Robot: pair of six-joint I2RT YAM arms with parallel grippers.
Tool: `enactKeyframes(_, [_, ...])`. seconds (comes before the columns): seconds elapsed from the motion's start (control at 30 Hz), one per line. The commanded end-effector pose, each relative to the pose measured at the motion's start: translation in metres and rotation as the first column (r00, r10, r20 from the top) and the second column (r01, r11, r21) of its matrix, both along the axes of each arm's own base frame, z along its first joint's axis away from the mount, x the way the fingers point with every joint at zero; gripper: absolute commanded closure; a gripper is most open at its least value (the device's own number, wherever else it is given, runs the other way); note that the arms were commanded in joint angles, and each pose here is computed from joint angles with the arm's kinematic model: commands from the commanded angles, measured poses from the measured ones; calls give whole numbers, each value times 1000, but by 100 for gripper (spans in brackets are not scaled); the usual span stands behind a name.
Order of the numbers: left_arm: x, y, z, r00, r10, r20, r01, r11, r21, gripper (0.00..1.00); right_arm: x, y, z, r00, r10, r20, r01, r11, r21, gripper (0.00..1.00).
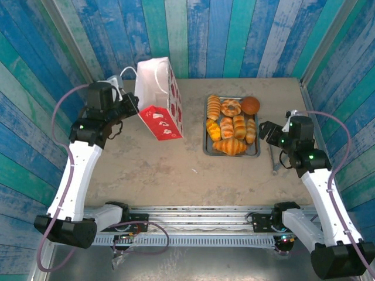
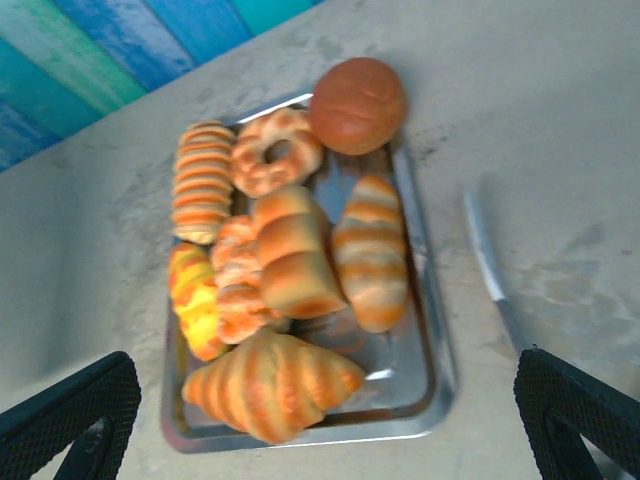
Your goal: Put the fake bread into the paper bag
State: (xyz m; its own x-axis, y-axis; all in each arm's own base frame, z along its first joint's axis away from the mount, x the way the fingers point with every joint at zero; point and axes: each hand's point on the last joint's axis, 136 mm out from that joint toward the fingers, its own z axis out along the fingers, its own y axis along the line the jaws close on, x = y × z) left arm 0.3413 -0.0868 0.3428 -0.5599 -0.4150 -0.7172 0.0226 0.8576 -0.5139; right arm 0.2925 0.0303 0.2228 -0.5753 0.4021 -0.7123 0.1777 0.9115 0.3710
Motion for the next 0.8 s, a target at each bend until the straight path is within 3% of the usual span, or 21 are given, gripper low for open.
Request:
enactKeyframes(0.0, [-14,5,-25,994,59,-97,-64,997,-46,100,-8,-19,-10,994,-85,-66,79,993,-84,0])
enactKeyframes(0.2, [-12,2,-39,990,52,-131,-59,997,-53,100,-10,-20,-26,990,-38,-138,14,986,-166,0])
enactKeyframes(0.67, [8,-5,-53,991,49,-121,-59,995,-77,100,-11,-36,-51,967,-66,-247,-1,965,-262,0])
enactKeyframes(0.77, [10,-12,-59,993,12,-117,-24,995,-94,81,-14,-39,-57,957,-82,-277,3,962,-272,0])
